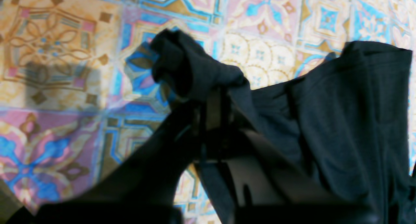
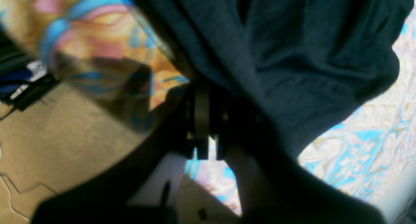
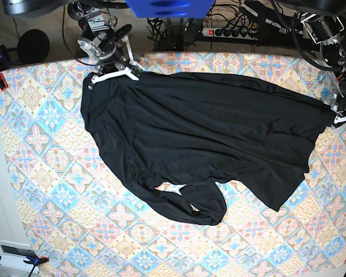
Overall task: Layout the t-shirt on the table in an organized manner, then fold the t-shirt properly
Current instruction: 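Pull the shirt edges apart with both grippers toward the robot, then release the shirt with the left gripper and reach down the shirt side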
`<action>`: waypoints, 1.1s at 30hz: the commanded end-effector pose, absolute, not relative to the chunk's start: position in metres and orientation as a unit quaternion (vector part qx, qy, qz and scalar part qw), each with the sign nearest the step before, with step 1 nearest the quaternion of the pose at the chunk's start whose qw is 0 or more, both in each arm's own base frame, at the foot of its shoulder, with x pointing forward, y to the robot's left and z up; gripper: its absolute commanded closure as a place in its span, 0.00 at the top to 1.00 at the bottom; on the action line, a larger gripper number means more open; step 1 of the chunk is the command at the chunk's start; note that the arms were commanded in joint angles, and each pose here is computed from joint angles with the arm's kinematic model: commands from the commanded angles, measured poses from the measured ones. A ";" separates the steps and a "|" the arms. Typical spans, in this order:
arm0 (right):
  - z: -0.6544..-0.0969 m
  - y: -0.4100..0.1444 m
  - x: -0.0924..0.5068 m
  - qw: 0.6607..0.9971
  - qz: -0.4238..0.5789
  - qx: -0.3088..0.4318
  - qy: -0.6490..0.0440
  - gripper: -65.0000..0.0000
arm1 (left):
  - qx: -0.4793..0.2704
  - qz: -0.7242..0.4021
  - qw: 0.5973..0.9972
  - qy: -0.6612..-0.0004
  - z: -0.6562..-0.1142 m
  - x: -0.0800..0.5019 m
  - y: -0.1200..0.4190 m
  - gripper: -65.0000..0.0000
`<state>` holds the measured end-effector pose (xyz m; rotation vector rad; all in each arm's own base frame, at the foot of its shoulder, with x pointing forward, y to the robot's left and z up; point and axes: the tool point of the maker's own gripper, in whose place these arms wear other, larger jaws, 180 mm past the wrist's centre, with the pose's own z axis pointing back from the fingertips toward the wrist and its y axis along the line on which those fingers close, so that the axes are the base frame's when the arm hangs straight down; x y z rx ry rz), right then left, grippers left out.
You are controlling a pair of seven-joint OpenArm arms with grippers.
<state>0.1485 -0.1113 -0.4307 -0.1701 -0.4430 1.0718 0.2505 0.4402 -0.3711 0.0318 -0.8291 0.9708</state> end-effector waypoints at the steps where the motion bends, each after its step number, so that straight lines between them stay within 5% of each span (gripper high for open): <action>1: -0.438 -0.113 0.131 0.831 0.523 -0.070 -0.177 0.00 | 0.026 0.445 0.795 -0.412 -0.352 0.258 0.452 0.00; 9: -0.441 -0.124 0.117 0.821 0.548 -0.094 -0.129 0.01 | 0.023 0.444 0.796 -0.411 -0.353 0.259 0.450 0.00; 15: -0.436 -0.137 0.125 0.817 0.548 -0.128 -0.127 0.14 | 0.017 0.393 0.824 -0.407 -0.347 0.276 0.429 0.01; 20: -0.431 -0.148 0.133 0.798 0.562 -0.175 -0.125 0.22 | -0.033 0.352 0.862 -0.364 -0.340 0.284 0.394 0.18; 28: -0.429 -0.148 0.134 0.796 0.564 -0.179 -0.128 0.22 | -0.030 0.343 0.845 -0.409 -0.307 0.308 0.405 0.57; 33: -0.424 -0.146 0.137 0.795 0.562 -0.179 -0.137 0.22 | -0.050 0.340 0.820 -0.458 -0.270 0.343 0.404 0.63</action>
